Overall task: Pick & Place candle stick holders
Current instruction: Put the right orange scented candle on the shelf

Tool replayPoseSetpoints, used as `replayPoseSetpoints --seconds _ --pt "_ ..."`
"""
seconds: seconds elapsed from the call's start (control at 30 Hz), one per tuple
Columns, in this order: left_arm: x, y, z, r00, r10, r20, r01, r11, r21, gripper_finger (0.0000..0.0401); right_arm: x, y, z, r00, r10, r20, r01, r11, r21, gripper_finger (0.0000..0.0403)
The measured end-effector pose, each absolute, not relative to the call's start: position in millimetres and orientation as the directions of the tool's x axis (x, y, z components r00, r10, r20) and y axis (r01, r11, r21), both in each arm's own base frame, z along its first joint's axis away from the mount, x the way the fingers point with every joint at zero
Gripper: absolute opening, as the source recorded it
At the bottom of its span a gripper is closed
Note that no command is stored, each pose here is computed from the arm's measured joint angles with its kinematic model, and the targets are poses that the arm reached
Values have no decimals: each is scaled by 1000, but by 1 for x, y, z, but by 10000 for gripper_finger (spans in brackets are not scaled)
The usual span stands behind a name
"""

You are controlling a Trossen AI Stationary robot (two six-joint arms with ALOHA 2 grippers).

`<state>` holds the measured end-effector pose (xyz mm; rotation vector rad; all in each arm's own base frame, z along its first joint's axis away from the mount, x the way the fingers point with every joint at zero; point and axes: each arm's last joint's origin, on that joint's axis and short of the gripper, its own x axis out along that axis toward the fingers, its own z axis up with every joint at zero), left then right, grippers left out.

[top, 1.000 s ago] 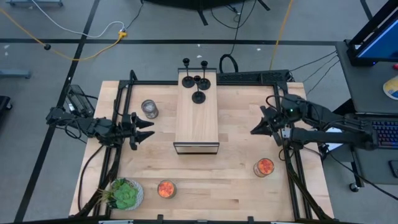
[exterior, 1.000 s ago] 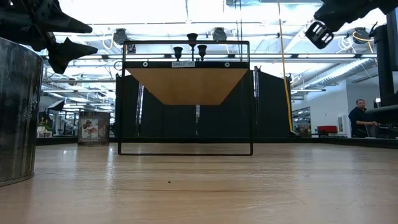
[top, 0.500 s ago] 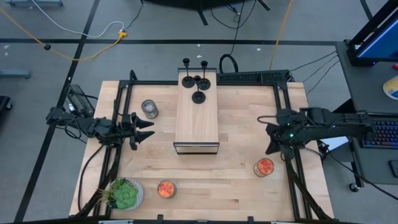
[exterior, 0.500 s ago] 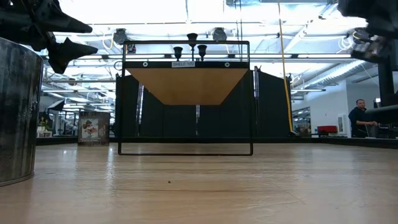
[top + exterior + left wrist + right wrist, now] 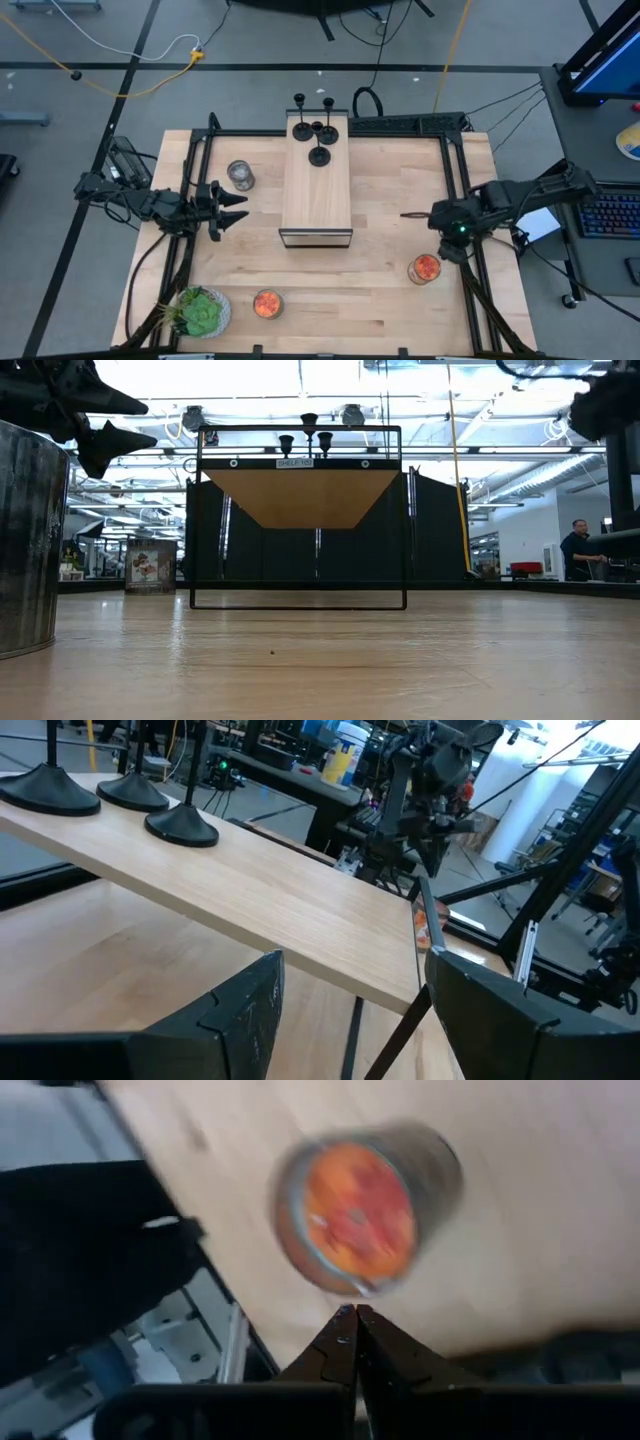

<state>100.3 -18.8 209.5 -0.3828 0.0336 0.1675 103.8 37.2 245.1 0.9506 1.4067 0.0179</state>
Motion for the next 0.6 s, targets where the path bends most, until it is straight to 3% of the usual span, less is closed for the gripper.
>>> replayPoseSetpoints --seconds 0.2,0.6 --pt "100 -19 210 986 156 -63 -168 935 -311 250 102 42 240 133 501 -855 665 595 452 0" --pt "100 -19 210 986 157 -63 -169 938 -302 250 104 42 242 188 493 -849 711 528 464 19"
